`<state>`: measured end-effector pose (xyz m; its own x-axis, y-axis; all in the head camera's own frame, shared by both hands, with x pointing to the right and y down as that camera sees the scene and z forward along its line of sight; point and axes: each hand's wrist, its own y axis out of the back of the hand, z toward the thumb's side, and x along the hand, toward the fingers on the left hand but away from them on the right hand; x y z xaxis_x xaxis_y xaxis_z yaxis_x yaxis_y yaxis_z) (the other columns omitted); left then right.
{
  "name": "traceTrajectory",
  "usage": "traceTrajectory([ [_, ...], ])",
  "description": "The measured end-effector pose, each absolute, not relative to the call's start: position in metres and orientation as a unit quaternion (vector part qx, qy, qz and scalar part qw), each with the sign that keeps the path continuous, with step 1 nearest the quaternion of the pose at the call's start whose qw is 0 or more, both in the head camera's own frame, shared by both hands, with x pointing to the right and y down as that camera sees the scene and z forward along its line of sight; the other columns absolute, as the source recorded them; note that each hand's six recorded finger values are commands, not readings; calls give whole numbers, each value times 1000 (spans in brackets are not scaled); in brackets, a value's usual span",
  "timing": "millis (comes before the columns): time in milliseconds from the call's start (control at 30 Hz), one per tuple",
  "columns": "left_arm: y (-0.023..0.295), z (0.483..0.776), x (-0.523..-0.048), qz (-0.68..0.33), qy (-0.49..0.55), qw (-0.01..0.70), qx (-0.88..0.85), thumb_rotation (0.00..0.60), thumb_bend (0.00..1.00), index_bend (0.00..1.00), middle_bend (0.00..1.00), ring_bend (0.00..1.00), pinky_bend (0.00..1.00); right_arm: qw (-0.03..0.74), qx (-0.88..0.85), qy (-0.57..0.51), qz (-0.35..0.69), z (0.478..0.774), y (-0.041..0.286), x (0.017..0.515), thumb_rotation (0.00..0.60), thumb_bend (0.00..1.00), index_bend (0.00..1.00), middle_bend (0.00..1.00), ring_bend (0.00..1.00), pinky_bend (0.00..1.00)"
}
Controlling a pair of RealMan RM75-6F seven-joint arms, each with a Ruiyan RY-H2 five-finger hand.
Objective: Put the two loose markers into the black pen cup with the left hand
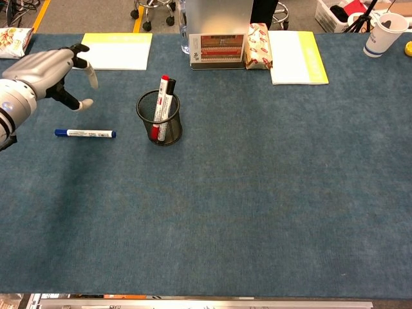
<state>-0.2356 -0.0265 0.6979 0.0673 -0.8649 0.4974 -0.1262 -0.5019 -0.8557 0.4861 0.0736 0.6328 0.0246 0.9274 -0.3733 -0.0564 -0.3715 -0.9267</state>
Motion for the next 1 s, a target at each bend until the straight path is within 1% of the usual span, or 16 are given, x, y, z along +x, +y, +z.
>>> traceTrajectory([
  [233,-25,711,-244,-584,354,354,-639,600,305,427,0,0,5,417,-582,-373,590,633,74,486,600,115,476,392,418,438],
  [367,-22,720,-250,-590,349,358,-634,600,304,422,0,0,5,417,-582,-375,589,632,73,486,600,116,476,392,418,438],
  [733,-15,740,-263,-604,354,312,-642,600,304,418,0,0,5,416,-581,-375,591,632,73,487,600,115,476,392,418,438],
  [1000,-5,750,-262,-608,345,300,-649,600,303,420,0,0,5,416,-581,-373,592,633,73,487,600,116,477,392,418,438],
])
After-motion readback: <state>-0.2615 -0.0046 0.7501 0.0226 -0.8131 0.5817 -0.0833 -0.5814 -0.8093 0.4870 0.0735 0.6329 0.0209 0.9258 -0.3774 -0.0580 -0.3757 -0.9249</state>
